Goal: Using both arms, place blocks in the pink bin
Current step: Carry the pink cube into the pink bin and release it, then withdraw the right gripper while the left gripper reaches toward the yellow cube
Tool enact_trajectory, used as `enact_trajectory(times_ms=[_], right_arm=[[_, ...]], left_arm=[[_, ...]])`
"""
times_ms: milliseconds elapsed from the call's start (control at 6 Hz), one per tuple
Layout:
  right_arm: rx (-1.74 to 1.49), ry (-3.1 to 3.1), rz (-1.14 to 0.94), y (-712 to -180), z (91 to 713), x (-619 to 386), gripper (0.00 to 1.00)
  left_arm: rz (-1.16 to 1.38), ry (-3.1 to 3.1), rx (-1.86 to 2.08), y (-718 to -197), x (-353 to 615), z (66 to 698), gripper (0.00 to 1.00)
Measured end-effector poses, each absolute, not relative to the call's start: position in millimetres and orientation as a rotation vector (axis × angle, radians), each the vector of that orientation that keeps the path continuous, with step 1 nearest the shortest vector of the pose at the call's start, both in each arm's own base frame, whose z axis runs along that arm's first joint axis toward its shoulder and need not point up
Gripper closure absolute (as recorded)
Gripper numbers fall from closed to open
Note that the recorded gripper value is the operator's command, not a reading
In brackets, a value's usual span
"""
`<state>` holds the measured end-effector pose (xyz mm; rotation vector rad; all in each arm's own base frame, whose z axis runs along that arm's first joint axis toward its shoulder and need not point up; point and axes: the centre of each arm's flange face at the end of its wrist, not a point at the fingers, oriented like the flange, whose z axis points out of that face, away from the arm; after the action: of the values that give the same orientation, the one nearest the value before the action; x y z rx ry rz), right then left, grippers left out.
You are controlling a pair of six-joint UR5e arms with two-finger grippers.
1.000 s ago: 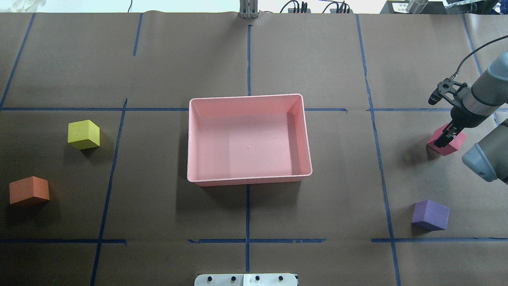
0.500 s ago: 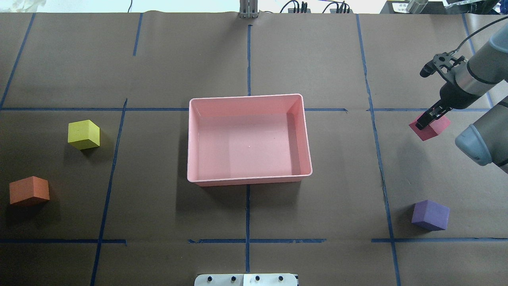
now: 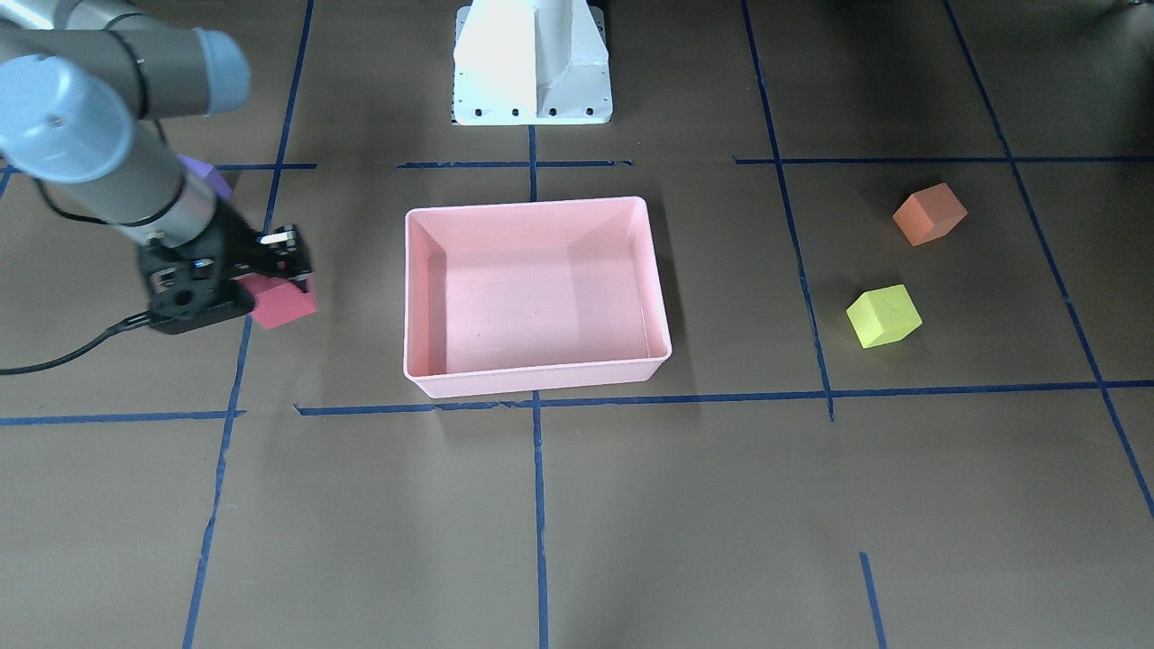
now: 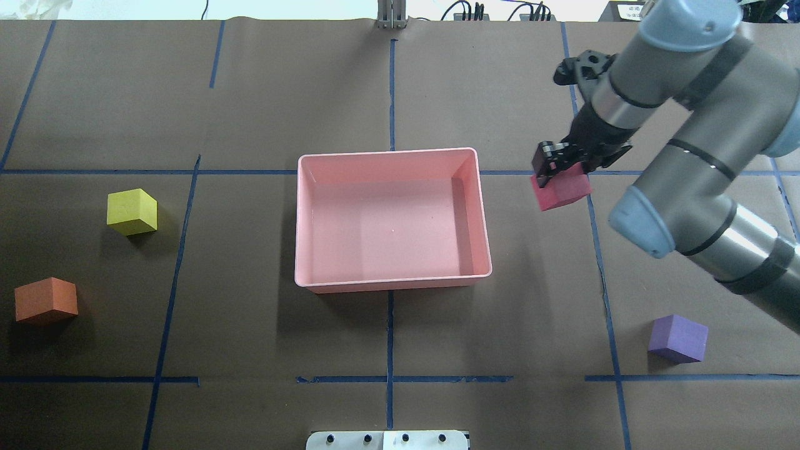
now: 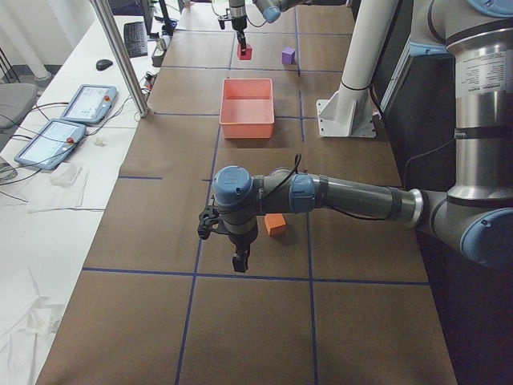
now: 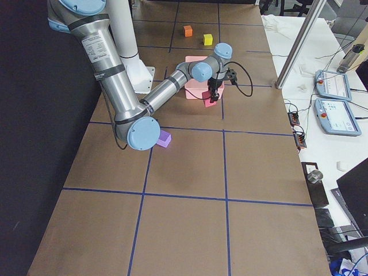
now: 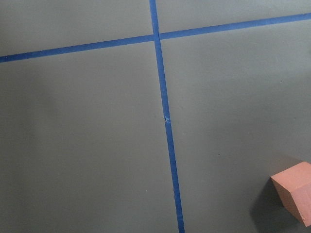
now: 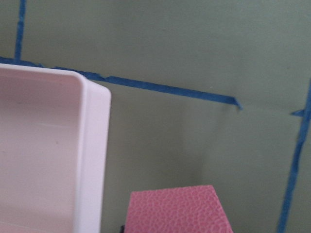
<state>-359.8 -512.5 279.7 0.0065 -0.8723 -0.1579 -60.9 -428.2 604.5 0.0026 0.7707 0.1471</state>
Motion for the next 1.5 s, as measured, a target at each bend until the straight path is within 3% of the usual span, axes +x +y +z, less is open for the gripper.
enact_trajectory(times_ms=[167, 500, 1167, 1500], right_arm=[[-0.016, -0.870, -0.062, -491.1, 240.0, -407.3, 0.40], [-0.043, -0.852, 0.057, -459.2, 198.3, -476.1, 0.01], [-0.028, -0.813, 0.079, -448.8, 181.5, -461.8, 0.00], [0.019, -0.786, -0.032, -488.5, 210.4, -407.0, 0.00]], left_arm=[[0.147, 0.771, 0.002, -428.2, -60.9, 604.8, 0.00], [0.147, 0.771, 0.003, -428.4, -60.9, 604.7, 0.00], [0.238, 0.753, 0.175, -459.7, -50.2, 581.9, 0.00], [0.276, 0.760, 0.260, -487.4, -27.7, 578.6, 0.00]])
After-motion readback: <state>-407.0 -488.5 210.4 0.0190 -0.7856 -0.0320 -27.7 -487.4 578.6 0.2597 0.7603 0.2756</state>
